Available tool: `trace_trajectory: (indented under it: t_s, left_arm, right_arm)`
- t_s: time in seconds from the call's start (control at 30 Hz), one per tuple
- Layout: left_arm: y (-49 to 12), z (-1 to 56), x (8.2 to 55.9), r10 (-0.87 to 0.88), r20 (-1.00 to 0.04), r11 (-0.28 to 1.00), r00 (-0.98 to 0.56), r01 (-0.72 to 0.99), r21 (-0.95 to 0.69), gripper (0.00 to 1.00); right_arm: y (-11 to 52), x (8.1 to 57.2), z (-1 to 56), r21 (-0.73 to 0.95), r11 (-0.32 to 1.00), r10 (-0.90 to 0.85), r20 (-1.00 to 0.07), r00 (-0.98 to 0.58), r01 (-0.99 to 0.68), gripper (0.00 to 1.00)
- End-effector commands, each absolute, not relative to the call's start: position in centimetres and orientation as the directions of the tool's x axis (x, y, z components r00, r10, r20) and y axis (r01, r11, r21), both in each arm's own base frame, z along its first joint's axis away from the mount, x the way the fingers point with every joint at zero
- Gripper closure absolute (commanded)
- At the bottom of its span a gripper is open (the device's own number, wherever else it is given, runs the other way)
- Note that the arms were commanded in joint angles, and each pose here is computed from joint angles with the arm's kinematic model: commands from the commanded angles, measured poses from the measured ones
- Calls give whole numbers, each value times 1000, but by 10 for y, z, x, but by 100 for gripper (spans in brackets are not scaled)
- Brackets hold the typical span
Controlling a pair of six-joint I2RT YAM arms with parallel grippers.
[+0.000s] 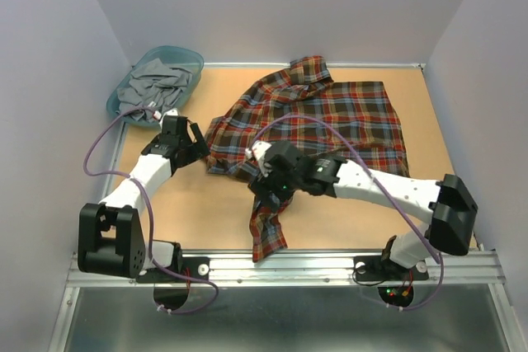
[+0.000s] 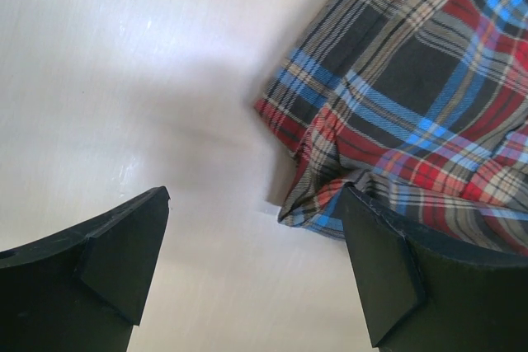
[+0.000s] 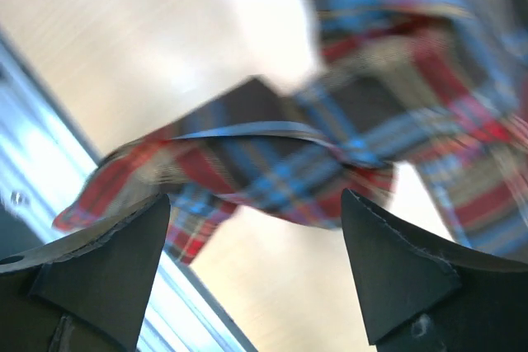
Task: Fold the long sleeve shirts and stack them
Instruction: Fold the shirt
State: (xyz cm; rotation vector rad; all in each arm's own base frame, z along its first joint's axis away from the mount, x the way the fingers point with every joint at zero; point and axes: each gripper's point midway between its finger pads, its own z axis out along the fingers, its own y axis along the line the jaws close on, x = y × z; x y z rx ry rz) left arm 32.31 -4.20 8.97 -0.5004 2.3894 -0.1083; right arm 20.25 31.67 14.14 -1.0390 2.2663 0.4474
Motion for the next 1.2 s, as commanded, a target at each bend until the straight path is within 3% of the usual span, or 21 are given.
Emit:
trace_trajectory:
  t_s: [0.0,0.3,0.47,0.5,0.63,0.67,0.8,1.0,1.17]
  left_arm:
    - [-33,87,321,-363,-657,927,-660,-324,-187,4]
    - [-26,74,325,-347,-671,929,-656,-339,-149,4]
    - [-24,70,328,-338,-662,930,-668,-343,-129,4]
    - [-24,69,327,-338,-662,930,-669,-344,-128,4]
    - [-23,71,327,-340,-667,929,-663,-347,-128,4]
    - [-23,70,327,-340,-666,929,-664,-347,-128,4]
    - [-24,70,327,-339,-663,930,-667,-343,-130,4]
    - [-27,72,328,-341,-666,932,-663,-331,-148,4]
    - [-28,71,327,-339,-663,933,-668,-327,-149,4]
  right_arm:
    - [345,173,149,-5,482,-690,-618,-377,-876,9]
    - [362,130,66,2,383,-830,-438,-345,-924,9]
    - [365,135,31,-23,400,-832,-428,-352,-916,14]
    - [363,136,25,-33,403,-836,-419,-354,-914,17]
    - [355,141,12,-78,413,-847,-400,-351,-907,47]
    - [354,143,12,-88,414,-848,-400,-348,-906,63]
    - [355,150,35,-117,435,-826,-447,-344,-893,95]
    - [349,191,107,-279,501,-790,-534,-301,-819,99]
    - [327,260,168,-379,653,-700,-632,-331,-656,99]
